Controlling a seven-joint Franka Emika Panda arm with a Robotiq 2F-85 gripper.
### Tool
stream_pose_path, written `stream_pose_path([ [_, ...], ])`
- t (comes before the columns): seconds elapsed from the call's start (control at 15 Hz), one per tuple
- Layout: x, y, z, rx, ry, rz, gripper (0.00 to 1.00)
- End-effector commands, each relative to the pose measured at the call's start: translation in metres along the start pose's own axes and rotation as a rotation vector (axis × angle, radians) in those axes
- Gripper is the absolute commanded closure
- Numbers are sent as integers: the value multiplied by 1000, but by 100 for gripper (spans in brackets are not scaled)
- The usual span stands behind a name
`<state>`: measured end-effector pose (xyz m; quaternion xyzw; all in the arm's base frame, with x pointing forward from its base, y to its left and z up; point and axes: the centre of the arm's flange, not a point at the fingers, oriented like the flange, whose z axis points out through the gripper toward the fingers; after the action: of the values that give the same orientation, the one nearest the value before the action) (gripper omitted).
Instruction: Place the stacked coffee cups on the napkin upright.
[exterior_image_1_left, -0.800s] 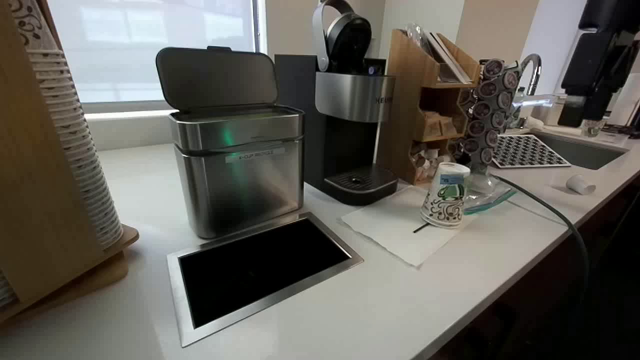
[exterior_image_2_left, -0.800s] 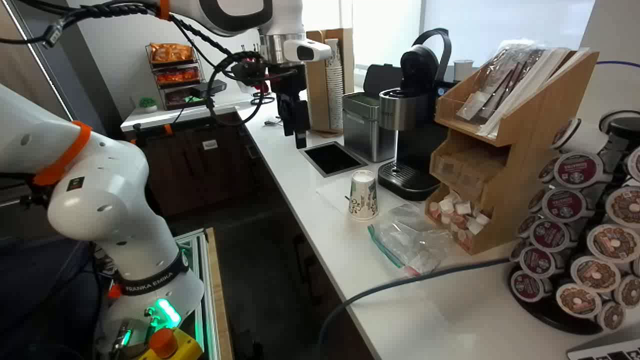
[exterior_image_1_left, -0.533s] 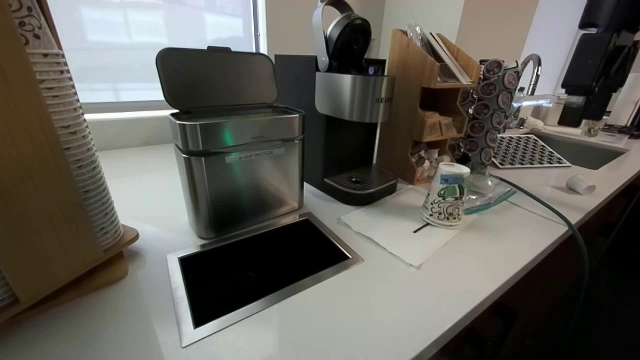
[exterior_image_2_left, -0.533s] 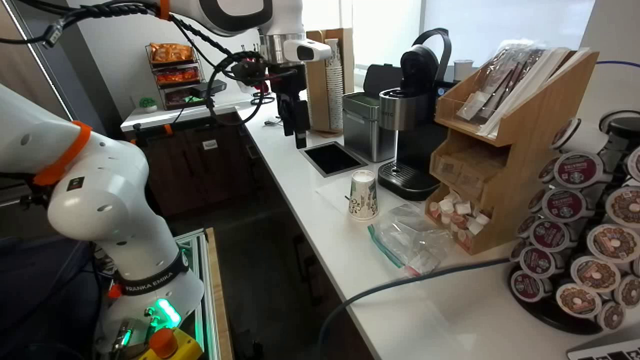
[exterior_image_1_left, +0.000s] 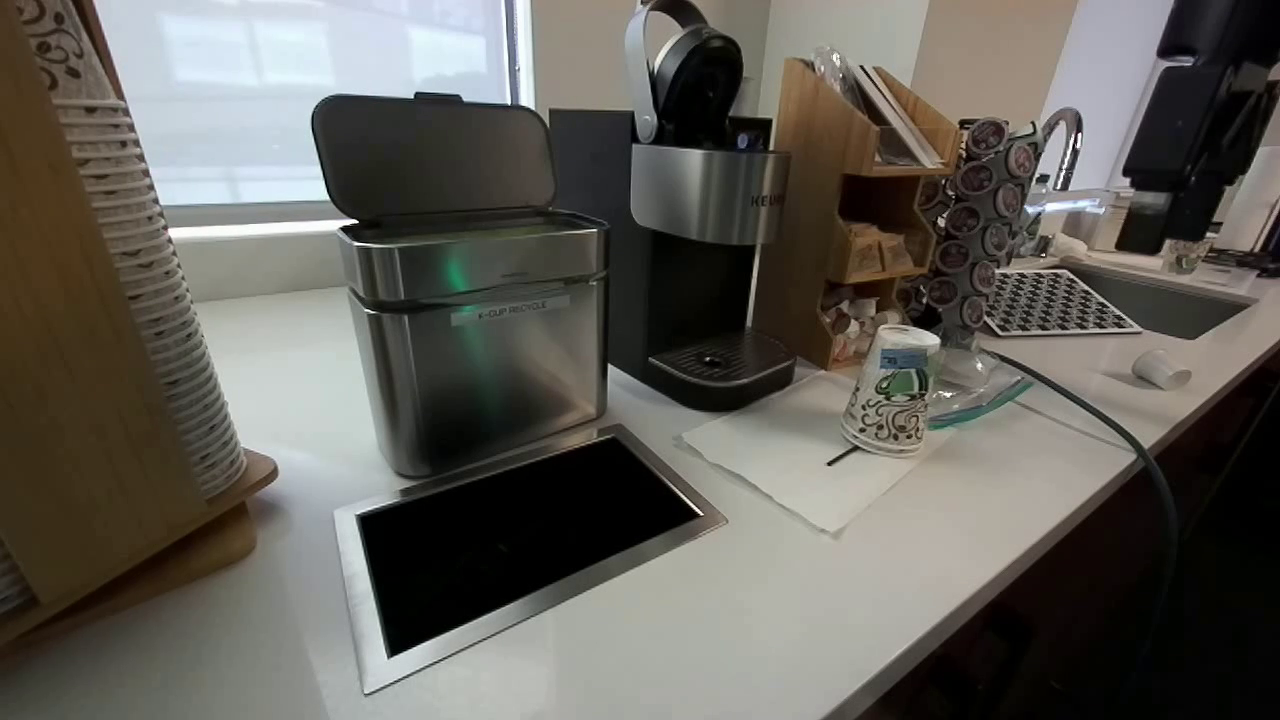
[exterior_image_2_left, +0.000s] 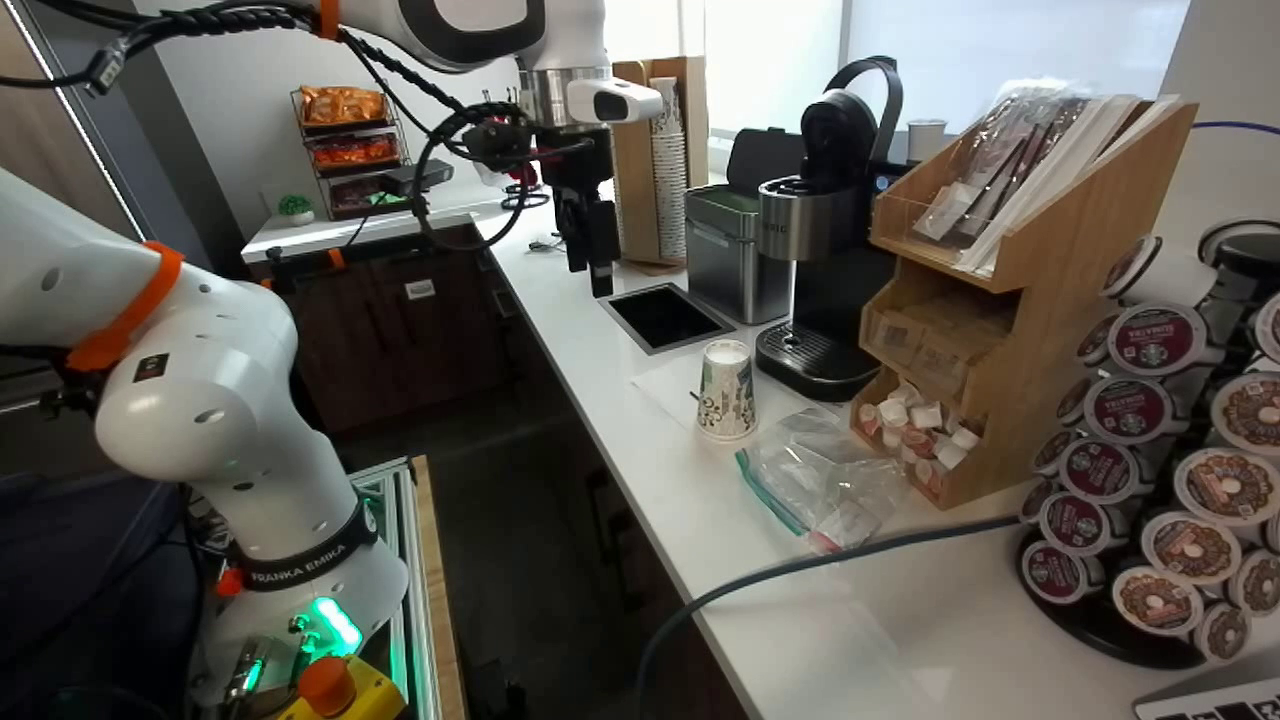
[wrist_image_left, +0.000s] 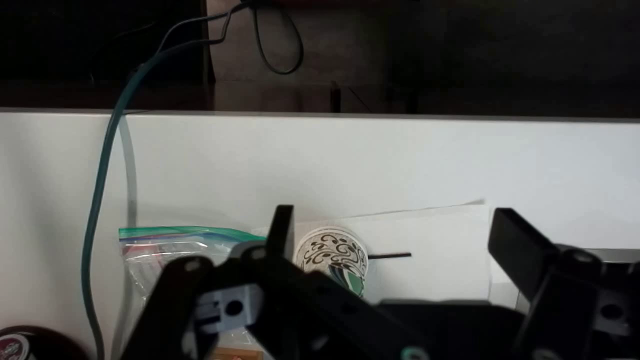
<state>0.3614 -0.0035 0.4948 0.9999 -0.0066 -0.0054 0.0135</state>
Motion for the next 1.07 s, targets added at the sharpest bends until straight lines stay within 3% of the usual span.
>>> stream_pose_path([
  [0.0, 0, 0, 0, 0, 0, 0, 0],
  [0.73, 0, 0, 0, 0, 0, 0, 0],
  [0.87, 0, 31, 11, 16, -10, 148, 0],
  [1.0, 0, 48, 20, 33, 19, 145, 0],
])
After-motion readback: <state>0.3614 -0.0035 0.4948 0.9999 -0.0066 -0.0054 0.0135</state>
